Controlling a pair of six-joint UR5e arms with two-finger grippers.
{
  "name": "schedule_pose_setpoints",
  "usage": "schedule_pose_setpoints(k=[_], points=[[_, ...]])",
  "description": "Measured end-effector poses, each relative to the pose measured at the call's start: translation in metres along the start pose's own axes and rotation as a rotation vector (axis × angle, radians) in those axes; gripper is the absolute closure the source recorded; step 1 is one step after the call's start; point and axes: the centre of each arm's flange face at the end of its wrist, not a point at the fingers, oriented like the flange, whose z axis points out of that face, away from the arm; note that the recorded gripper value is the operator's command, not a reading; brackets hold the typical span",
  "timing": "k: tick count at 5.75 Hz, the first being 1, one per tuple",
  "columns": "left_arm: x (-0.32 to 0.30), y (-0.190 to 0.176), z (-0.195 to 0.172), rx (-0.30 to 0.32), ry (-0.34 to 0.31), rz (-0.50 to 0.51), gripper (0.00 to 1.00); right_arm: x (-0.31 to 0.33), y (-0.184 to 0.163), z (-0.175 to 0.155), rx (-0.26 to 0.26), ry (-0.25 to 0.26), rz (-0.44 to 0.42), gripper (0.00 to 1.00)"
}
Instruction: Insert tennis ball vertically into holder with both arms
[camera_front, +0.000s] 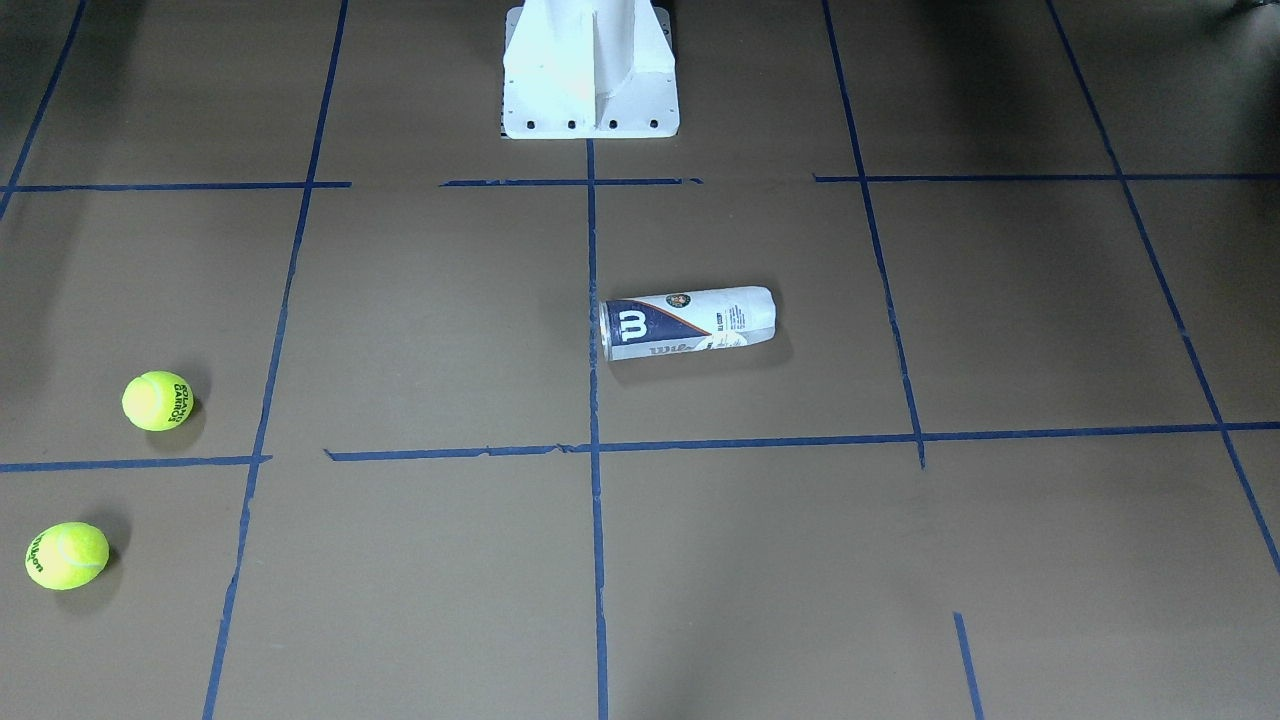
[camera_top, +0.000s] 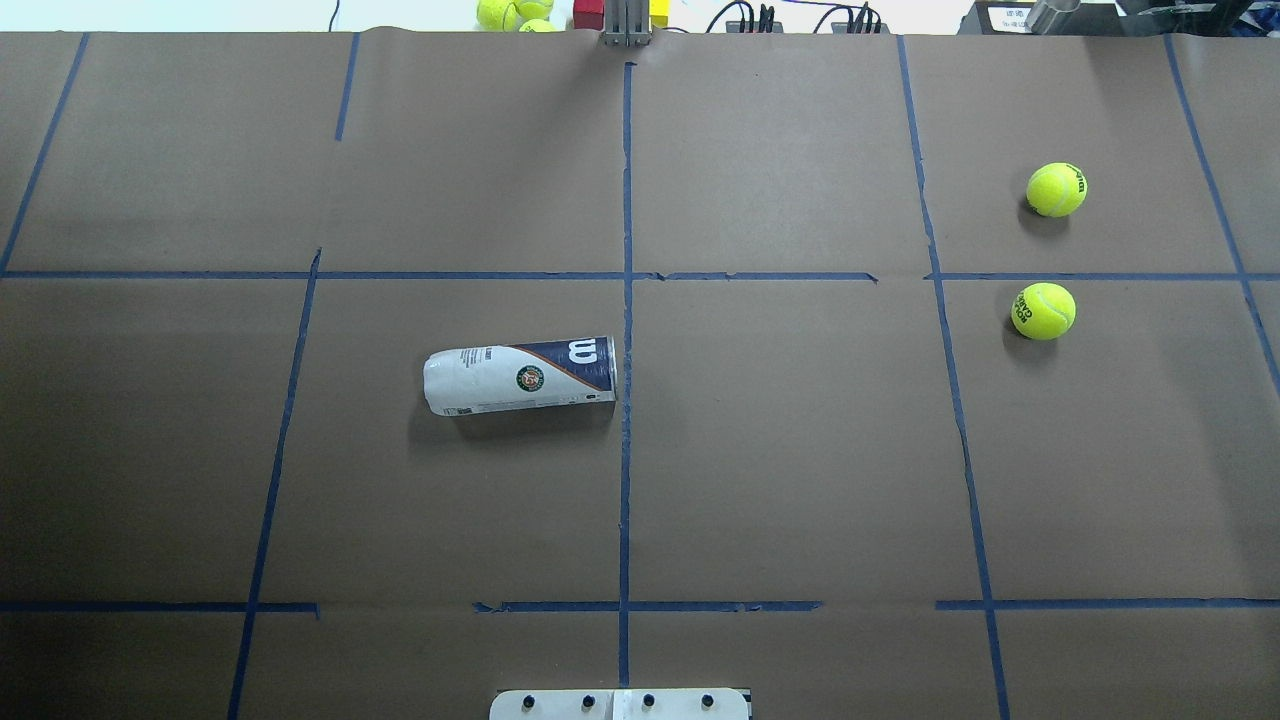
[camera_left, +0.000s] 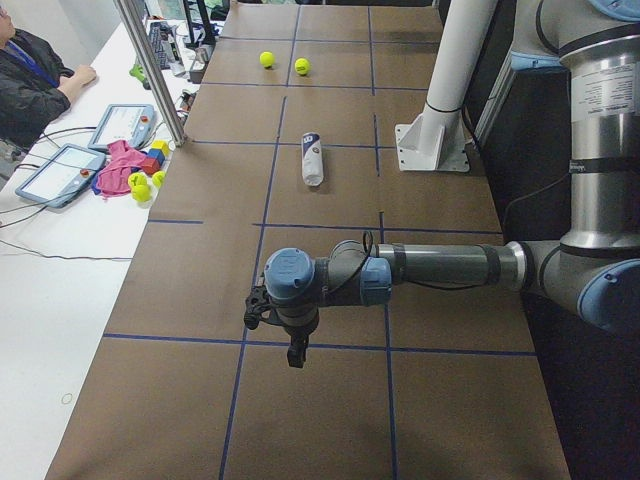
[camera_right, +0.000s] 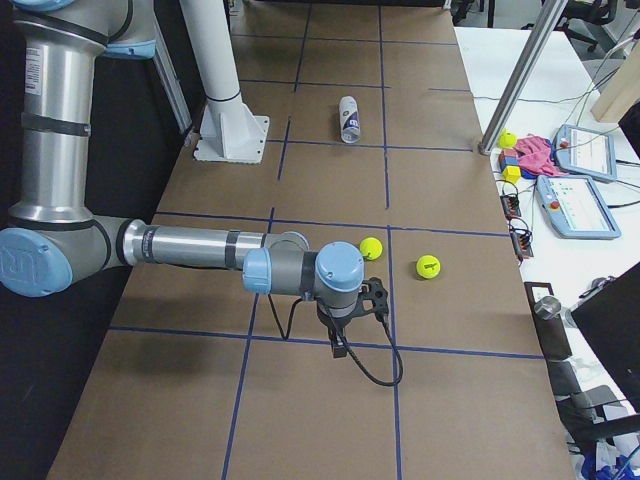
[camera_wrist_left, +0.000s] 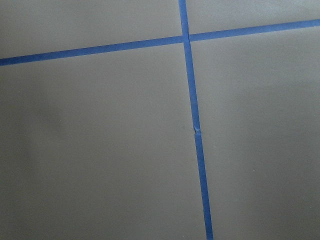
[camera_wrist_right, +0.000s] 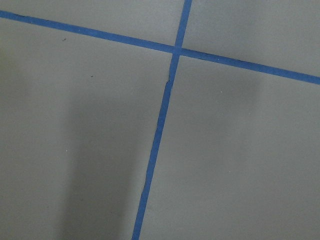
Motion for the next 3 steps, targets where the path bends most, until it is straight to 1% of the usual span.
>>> schedule_pose_setpoints(k=[3], points=[[0.014, -0.008, -0.004, 0.005, -0.015, 0.034, 0.0, 0.0, -0.001, 0.0, 0.001, 0.0, 0.0, 0.0]])
